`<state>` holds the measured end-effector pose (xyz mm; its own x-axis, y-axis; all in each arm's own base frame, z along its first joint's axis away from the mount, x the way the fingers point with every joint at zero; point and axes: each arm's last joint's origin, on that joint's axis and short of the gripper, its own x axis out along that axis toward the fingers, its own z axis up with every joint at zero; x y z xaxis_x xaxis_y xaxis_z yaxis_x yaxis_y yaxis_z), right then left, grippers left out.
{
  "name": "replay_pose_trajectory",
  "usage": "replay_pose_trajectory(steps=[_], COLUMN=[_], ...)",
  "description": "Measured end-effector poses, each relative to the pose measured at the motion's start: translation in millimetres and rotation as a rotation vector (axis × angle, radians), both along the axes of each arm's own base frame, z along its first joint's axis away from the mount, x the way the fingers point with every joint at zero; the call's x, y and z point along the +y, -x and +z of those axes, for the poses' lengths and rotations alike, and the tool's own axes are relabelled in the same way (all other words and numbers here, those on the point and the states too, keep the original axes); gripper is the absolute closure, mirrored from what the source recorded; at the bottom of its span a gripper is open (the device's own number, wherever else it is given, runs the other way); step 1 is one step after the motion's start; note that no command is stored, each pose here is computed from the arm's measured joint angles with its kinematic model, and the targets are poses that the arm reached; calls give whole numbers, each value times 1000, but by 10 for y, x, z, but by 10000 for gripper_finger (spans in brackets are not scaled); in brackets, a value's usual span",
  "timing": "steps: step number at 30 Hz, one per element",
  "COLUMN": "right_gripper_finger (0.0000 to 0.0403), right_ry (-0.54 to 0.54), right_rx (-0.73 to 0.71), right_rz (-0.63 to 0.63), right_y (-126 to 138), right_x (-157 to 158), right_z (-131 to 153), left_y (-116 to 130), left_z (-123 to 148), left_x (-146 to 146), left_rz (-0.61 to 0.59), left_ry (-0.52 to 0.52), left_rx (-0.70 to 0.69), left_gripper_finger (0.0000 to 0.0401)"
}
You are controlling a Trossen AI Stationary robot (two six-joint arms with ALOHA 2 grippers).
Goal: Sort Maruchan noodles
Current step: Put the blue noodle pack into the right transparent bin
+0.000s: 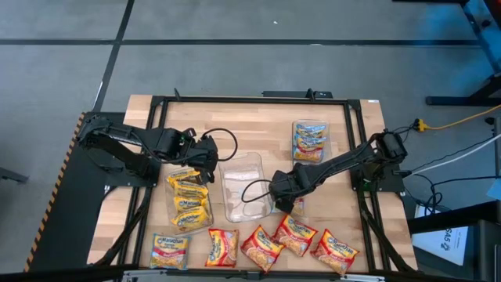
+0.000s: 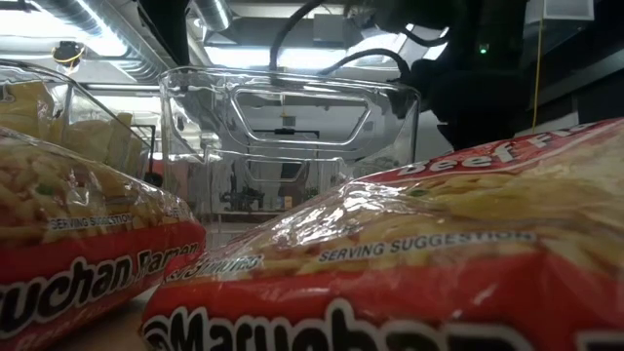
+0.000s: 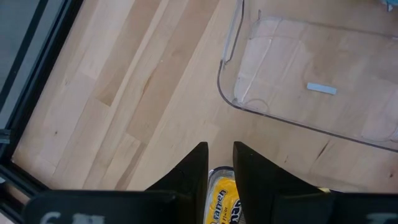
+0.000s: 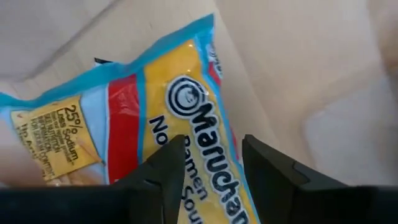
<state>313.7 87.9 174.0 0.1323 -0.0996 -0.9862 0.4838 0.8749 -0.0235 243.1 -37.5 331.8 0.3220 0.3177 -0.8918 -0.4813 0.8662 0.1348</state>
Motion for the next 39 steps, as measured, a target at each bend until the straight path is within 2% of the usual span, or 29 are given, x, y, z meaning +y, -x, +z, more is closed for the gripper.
replay_pose_trajectory(steps=[3, 8, 10, 13, 15, 19, 29, 31, 36, 39], right_gripper_finger=[249, 260, 288, 366, 390, 399, 402, 402, 390, 378], right_ry=[-50, -58, -58, -64, -66, -70, -64, -99, -238, -277], right_rx=[-33, -50, -50, -48, -45, -43, -189, -200, -92, 0], right_rz=[5, 9, 9, 11, 17, 40, 102, 110, 105, 132], right_y=[-15, -10, -10, -10, -9, -56, -321, -347, -263, -153], right_x=[16, 18, 17, 19, 21, 38, 111, 127, 192, 297], right_z=[-56, -77, -77, -78, -78, -4, 536, 628, 669, 647], left_y=[0, 0, 0, -1, -1, -6, -6, -6, -6, -6], left_z=[0, 0, 0, 0, 0, 1, 1, 1, 1, 1], left_x=[0, -1, -1, -2, -2, -3, -3, -3, -3, -3], left_rz=[0, 0, -1, 0, 0, 1, 1, 1, 0, 0], left_ry=[0, 3, 5, 6, 6, 8, 8, 8, 8, 8], left_rx=[0, 0, 0, 0, 0, -6, -6, -6, -6, -6], left_gripper_finger=[332, 332, 332, 332, 332, 332, 332, 332, 332, 332])
